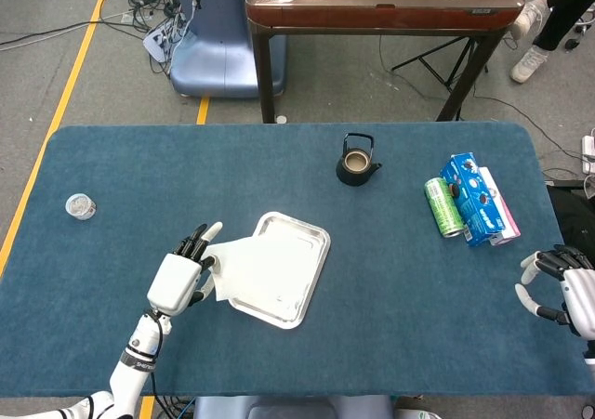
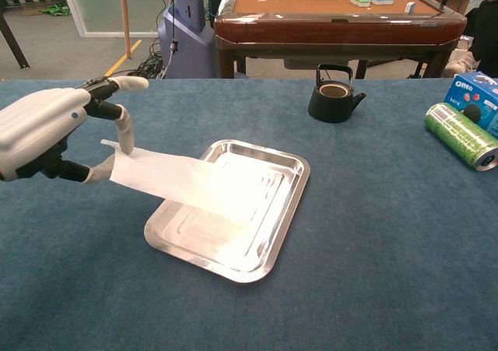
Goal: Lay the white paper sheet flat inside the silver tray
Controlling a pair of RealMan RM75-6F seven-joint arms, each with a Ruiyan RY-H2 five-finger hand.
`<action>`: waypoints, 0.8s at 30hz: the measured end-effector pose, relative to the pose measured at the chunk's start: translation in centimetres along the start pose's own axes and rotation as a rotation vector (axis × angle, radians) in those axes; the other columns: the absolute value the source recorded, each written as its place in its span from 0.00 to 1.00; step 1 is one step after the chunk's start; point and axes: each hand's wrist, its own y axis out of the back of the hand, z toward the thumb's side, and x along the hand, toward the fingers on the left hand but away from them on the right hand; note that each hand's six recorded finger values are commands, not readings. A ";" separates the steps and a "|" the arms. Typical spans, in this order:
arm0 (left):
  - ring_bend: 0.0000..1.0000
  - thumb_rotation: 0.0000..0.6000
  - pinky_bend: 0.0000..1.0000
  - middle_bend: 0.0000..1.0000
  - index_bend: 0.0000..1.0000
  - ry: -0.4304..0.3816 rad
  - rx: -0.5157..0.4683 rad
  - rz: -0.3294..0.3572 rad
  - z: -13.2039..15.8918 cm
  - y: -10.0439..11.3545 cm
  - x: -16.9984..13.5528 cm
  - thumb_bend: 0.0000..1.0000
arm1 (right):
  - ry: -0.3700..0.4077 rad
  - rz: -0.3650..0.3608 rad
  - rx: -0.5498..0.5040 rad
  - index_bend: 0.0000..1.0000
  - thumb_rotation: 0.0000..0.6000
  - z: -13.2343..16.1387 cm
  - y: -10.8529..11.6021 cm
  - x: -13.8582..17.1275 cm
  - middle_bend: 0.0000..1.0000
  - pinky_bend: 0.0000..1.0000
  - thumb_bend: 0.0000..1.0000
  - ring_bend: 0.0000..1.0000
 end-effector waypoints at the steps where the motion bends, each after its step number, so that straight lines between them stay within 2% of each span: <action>1: 0.00 1.00 0.22 0.08 0.72 0.006 0.004 -0.003 0.1 0.0 -0.1 0.68 | -0.001 0.001 0.001 0.57 1.00 0.0 0.0 0.0 0.43 0.16 0.33 0.30; 10: 0.00 1.00 0.24 0.09 0.72 0.058 0.026 -0.056 0.2 0.1 -1.1 0.68 | -0.009 -0.009 -0.010 0.57 1.00 -0.2 0.4 0.1 0.43 0.16 0.33 0.30; 24: 0.00 1.00 0.24 0.09 0.72 0.043 0.067 -0.099 0.8 -0.8 -2.2 0.68 | -0.018 -0.047 -0.027 0.57 1.00 -0.6 1.4 0.4 0.43 0.16 0.33 0.30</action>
